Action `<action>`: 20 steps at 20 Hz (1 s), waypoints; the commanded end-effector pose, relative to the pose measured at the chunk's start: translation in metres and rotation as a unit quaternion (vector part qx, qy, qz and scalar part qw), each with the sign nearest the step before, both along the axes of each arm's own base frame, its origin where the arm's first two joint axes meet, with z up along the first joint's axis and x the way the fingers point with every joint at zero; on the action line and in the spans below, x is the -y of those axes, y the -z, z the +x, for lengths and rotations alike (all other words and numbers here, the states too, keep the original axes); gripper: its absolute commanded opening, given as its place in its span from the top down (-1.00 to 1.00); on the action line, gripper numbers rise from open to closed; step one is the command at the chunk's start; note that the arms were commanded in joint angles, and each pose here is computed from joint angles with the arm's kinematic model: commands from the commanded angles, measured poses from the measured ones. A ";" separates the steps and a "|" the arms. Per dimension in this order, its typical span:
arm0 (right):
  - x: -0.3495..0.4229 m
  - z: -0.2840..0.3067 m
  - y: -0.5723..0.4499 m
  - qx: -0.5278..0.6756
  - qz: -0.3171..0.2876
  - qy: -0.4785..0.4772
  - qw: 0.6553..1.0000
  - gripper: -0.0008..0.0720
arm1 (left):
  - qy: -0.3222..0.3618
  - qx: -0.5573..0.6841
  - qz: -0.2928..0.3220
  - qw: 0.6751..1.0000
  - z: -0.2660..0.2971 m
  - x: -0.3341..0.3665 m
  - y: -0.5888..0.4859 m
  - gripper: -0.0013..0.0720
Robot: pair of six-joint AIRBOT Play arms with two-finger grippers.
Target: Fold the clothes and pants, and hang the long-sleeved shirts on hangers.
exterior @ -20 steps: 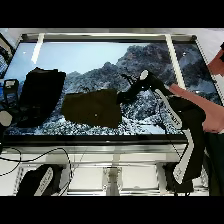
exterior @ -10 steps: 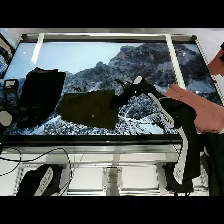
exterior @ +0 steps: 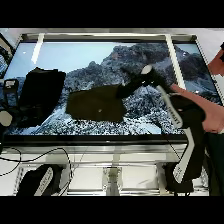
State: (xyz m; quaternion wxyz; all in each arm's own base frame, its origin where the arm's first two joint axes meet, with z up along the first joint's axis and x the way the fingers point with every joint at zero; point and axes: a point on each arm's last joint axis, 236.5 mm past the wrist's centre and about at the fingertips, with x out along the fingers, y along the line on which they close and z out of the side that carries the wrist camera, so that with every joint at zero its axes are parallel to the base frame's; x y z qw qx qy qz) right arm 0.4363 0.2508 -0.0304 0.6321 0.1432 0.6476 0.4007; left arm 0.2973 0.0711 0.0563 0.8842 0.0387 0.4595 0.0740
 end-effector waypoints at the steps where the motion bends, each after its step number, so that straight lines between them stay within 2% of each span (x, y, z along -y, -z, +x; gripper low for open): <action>1: 0.111 0.001 -0.047 0.004 -0.086 0.047 0.995 0.90 | 0.000 0.000 0.000 1.000 0.000 0.000 0.000 -0.17; 6: 0.271 -0.013 -0.096 0.010 -0.162 0.199 0.966 0.90 | 0.000 0.000 0.000 1.000 0.000 0.000 0.000 -0.17; 10: 0.373 -0.045 -0.116 -0.015 -0.168 0.326 0.930 0.90 | 0.000 0.000 0.000 1.000 0.000 0.000 0.000 -0.17; 14: 0.438 -0.073 -0.126 -0.016 -0.165 0.409 0.897 0.90 | 0.000 0.000 0.000 1.000 0.000 0.000 0.000 -0.17; 20: 0.506 -0.119 -0.118 -0.045 -0.200 0.482 0.852 0.90 | 0.000 0.000 0.000 1.000 0.000 0.000 0.000 -0.17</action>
